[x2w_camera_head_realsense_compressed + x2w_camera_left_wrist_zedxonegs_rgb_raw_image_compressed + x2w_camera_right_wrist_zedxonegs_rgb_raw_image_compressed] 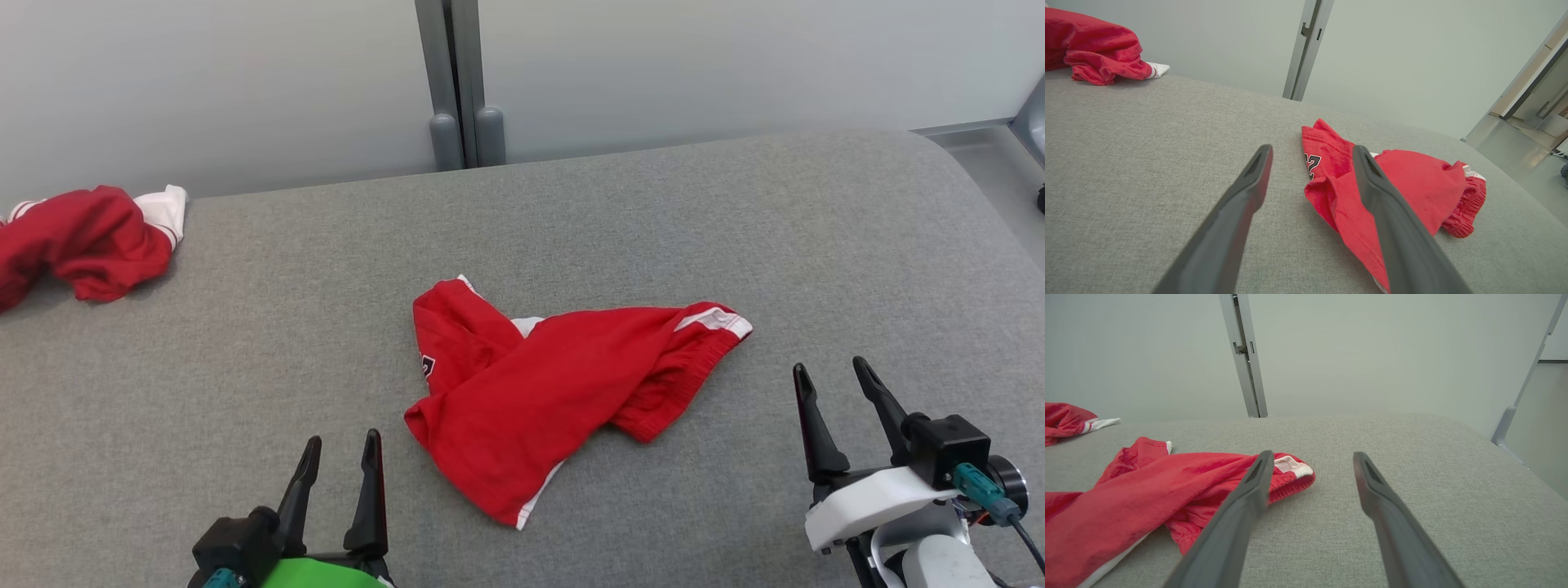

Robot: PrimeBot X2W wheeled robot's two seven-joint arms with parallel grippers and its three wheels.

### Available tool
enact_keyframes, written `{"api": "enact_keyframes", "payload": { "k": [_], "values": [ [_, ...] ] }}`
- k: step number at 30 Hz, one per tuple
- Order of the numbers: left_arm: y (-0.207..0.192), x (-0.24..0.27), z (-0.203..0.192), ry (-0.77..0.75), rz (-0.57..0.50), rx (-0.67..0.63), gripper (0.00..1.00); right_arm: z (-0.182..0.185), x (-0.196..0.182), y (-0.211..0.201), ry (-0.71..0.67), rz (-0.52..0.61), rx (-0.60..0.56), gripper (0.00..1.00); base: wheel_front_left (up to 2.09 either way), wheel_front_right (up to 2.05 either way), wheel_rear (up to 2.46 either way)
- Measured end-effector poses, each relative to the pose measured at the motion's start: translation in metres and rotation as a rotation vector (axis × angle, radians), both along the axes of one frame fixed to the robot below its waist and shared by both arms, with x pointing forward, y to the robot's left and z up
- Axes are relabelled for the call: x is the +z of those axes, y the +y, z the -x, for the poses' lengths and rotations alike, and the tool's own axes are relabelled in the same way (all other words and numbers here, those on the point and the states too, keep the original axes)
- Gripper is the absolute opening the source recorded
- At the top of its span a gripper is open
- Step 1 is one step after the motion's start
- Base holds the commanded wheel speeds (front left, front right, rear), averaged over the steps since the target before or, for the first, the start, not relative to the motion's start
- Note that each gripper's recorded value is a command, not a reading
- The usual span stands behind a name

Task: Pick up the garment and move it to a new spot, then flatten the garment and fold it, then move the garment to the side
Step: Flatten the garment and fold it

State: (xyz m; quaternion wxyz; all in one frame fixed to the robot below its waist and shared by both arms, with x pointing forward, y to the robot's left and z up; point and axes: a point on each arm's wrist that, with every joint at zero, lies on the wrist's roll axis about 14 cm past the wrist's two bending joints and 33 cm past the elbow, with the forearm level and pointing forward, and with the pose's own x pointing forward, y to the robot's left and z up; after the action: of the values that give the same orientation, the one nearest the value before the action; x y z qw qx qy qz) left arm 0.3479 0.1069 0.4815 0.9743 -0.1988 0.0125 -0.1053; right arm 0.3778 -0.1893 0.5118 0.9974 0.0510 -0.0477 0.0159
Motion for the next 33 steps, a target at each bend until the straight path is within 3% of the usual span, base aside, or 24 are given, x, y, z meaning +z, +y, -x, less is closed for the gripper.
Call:
{"api": "enact_keyframes", "payload": {
  "k": [12, 21, 28, 33],
  "values": [
    [-0.002, -0.011, 0.006, 0.037, -0.007, -0.006, 1.00, -0.001, 0.001, 0.002, -0.002, 0.002, 0.007, 1.00, 0.00, 0.00, 0.00],
    [-0.069, -0.072, 0.049, 0.312, -0.035, -0.279, 1.00, 0.000, -0.004, 0.004, 0.012, 0.002, 0.013, 1.00, 0.00, 0.00, 0.00],
    [-0.114, -0.085, 0.063, 0.383, -0.061, -0.466, 1.00, -0.001, -0.008, 0.003, 0.025, 0.006, 0.010, 1.00, 0.00, 0.00, 0.00],
    [-0.123, -0.095, 0.058, 0.409, -0.073, -0.506, 1.00, -0.001, -0.010, -0.001, 0.031, 0.009, -0.003, 1.00, 0.00, 0.00, 0.00]
  ]
}}
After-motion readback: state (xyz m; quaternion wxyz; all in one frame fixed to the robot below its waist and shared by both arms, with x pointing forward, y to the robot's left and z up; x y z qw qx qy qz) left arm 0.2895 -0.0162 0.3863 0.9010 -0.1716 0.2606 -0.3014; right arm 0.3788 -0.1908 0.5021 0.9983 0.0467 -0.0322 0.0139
